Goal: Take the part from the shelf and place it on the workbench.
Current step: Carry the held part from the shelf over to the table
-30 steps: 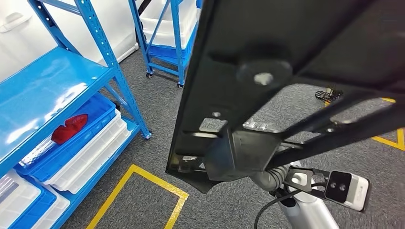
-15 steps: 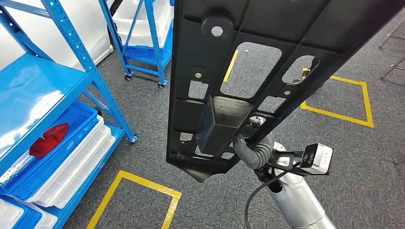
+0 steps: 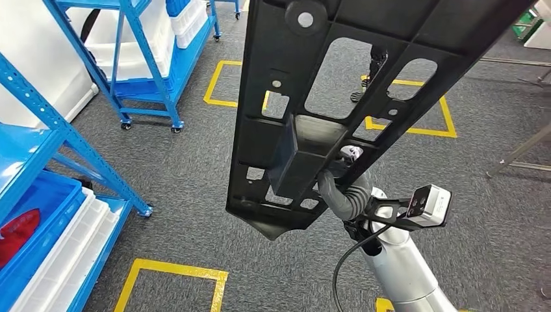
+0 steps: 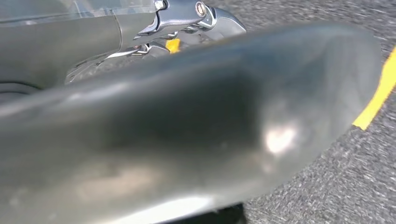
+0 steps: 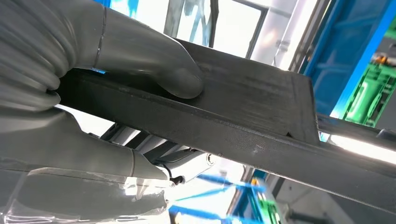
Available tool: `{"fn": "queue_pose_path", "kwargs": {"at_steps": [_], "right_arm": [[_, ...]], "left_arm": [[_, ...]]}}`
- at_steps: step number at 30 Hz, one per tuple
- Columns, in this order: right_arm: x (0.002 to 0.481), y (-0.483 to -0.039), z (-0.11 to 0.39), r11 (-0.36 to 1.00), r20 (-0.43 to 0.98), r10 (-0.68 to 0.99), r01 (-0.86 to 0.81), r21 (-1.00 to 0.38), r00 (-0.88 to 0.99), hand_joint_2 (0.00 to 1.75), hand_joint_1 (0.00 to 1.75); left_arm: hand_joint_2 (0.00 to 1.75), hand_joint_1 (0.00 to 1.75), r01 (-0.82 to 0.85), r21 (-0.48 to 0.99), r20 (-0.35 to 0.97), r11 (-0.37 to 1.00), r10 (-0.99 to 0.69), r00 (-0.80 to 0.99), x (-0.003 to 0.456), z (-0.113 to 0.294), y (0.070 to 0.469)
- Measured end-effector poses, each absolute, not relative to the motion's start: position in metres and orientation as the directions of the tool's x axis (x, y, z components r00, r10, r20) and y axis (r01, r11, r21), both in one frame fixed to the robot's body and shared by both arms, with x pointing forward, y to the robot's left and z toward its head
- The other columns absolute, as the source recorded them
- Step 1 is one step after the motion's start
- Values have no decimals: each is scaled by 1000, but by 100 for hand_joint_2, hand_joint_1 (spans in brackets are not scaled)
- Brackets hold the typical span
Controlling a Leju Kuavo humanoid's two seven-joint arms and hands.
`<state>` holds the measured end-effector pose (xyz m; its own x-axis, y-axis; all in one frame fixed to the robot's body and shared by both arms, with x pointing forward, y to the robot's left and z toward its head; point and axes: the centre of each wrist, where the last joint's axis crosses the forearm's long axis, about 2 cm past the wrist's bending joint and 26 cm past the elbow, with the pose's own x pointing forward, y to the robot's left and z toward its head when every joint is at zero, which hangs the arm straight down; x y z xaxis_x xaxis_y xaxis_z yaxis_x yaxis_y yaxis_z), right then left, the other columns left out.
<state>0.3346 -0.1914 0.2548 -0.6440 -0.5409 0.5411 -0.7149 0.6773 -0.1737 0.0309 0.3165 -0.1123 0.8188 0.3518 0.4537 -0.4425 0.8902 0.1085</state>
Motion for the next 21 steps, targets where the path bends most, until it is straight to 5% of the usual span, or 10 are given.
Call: {"fn": "queue_pose_path", "kwargs": {"at_steps": [21], "right_arm": [[329,-229,236,755,533,-498,-644,-122,-684,175,175]], "left_arm": [[0,0,-518,149,425,842,418,803,26,-112,331]]}}
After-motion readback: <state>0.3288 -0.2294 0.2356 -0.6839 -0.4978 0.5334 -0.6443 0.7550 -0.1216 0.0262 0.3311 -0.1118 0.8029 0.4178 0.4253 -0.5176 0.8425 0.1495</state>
